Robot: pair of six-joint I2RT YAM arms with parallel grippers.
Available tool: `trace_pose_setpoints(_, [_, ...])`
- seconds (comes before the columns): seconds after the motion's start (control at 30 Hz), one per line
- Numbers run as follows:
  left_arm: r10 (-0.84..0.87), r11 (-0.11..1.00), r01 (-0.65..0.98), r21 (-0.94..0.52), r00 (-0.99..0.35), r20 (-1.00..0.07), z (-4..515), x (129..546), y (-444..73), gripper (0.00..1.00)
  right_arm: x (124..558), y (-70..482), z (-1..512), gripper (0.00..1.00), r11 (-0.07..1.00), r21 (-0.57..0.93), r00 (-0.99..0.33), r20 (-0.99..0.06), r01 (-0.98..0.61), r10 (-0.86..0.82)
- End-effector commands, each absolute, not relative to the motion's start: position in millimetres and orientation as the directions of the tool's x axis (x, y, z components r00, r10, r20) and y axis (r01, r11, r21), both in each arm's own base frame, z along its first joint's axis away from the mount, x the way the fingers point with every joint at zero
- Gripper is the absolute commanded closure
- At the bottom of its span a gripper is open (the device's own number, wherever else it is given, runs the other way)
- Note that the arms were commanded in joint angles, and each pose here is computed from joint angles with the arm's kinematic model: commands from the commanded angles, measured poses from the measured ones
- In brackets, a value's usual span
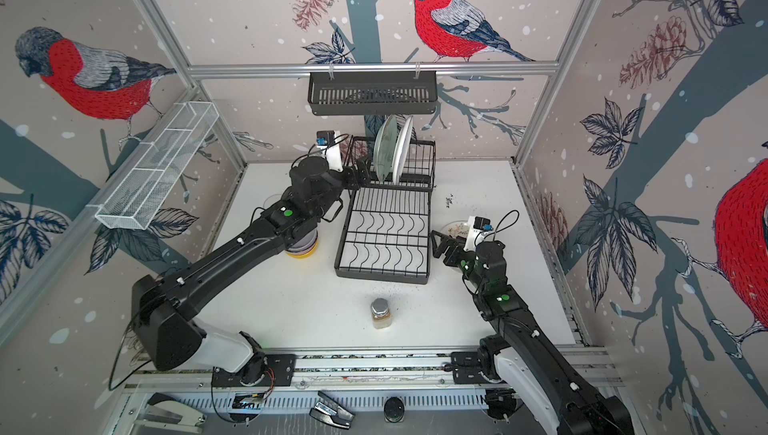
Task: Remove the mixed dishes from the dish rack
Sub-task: 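Reach the left gripper toward the pale green plate in the upper rack, then lower the left gripper fingers around the pale green plate rim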
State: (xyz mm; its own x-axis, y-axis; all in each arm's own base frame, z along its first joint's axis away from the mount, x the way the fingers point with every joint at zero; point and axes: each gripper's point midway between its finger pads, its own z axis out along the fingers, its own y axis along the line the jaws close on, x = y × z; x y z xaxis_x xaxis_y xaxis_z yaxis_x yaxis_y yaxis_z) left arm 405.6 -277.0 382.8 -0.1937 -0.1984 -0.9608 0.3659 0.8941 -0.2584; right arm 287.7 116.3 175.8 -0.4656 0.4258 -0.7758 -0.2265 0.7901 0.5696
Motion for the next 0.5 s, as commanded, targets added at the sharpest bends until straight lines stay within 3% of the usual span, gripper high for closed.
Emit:
trace_pose_setpoints(0.0, [-0.213,0.857,0.432,-0.282,-0.202,-0.956,390.3,409.1,-295.1,0.13,288.9,119.2,188.2,0.00,0.774,0.579,-0.438,-0.783,-0.256,0.440])
trace_pose_setpoints(0.3, [-0.173,0.867,0.428,-0.255,-0.221,-0.960,382.5,427.6,-309.8,0.17,287.4,114.0,185.3,0.00,0.787,0.571,-0.434,-0.785,-0.233,0.441])
trace_pose_setpoints(0.47, [-0.151,0.886,0.396,-0.240,-0.242,-0.958,373.1,439.7,-311.9,0.26,288.0,110.9,182.9,0.00,0.794,0.571,-0.434,-0.782,-0.210,0.447])
